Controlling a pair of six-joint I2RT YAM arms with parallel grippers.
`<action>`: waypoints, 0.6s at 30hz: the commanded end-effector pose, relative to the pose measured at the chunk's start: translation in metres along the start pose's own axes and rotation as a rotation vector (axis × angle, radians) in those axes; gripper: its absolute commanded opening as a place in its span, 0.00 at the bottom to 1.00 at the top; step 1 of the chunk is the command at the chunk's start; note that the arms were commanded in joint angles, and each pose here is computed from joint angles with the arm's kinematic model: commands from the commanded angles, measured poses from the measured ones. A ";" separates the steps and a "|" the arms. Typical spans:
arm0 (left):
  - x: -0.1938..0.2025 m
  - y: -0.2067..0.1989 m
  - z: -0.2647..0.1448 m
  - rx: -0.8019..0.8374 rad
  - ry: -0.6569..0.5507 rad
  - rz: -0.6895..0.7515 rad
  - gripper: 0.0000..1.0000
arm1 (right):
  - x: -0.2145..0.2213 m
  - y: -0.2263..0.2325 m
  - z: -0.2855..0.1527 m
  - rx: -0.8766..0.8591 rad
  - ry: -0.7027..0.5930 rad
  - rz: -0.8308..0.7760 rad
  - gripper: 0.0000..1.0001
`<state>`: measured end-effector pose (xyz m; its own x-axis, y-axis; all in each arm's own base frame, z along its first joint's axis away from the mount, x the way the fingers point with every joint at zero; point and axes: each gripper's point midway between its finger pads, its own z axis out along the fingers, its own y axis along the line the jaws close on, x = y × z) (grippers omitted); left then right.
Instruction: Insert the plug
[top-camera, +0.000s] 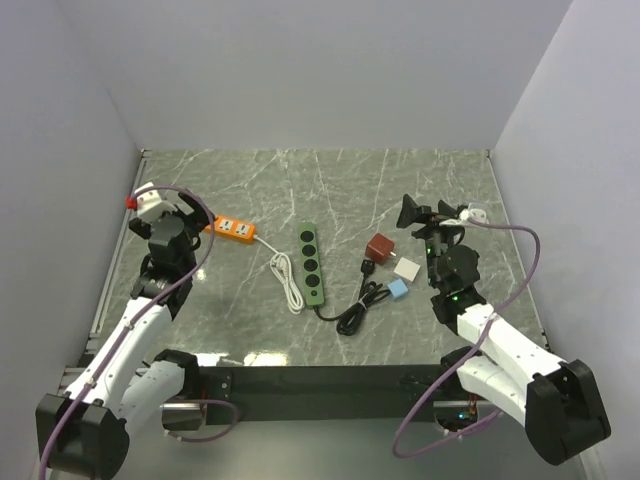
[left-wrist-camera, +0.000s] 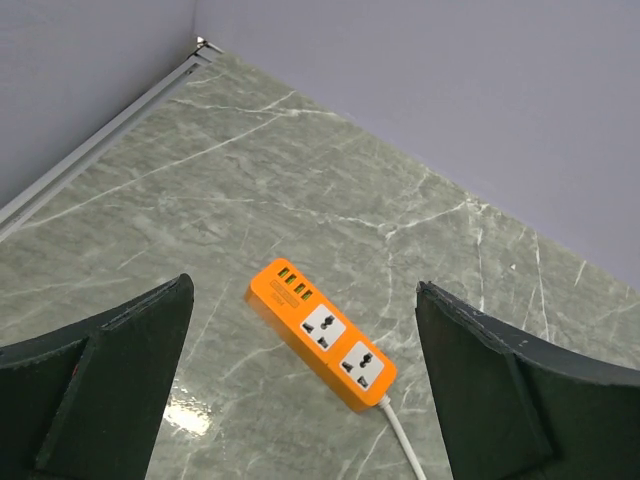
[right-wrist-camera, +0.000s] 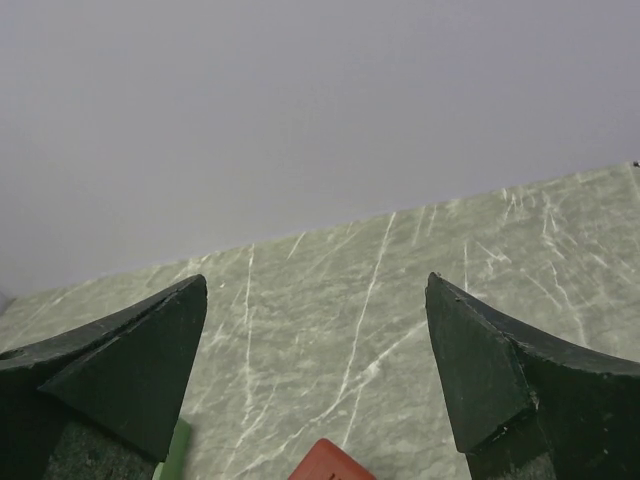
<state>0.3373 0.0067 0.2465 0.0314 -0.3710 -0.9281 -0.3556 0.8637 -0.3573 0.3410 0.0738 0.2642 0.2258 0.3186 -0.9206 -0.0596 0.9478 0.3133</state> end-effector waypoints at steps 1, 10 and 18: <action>0.003 0.005 -0.002 -0.016 0.002 0.007 0.99 | -0.018 0.002 0.011 0.041 -0.017 0.039 0.96; 0.018 -0.013 -0.001 0.112 0.025 0.037 0.99 | 0.026 0.016 0.035 0.037 0.215 0.017 1.00; 0.041 -0.037 -0.002 0.248 0.096 0.012 0.99 | 0.104 0.026 0.042 0.078 0.572 0.048 1.00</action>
<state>0.3420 -0.0221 0.2111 -0.0771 -0.3604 -0.9296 -0.2194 0.9157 -0.3368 0.4109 0.1199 0.2169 -0.1916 0.3115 -0.9307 0.0042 0.9485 0.3166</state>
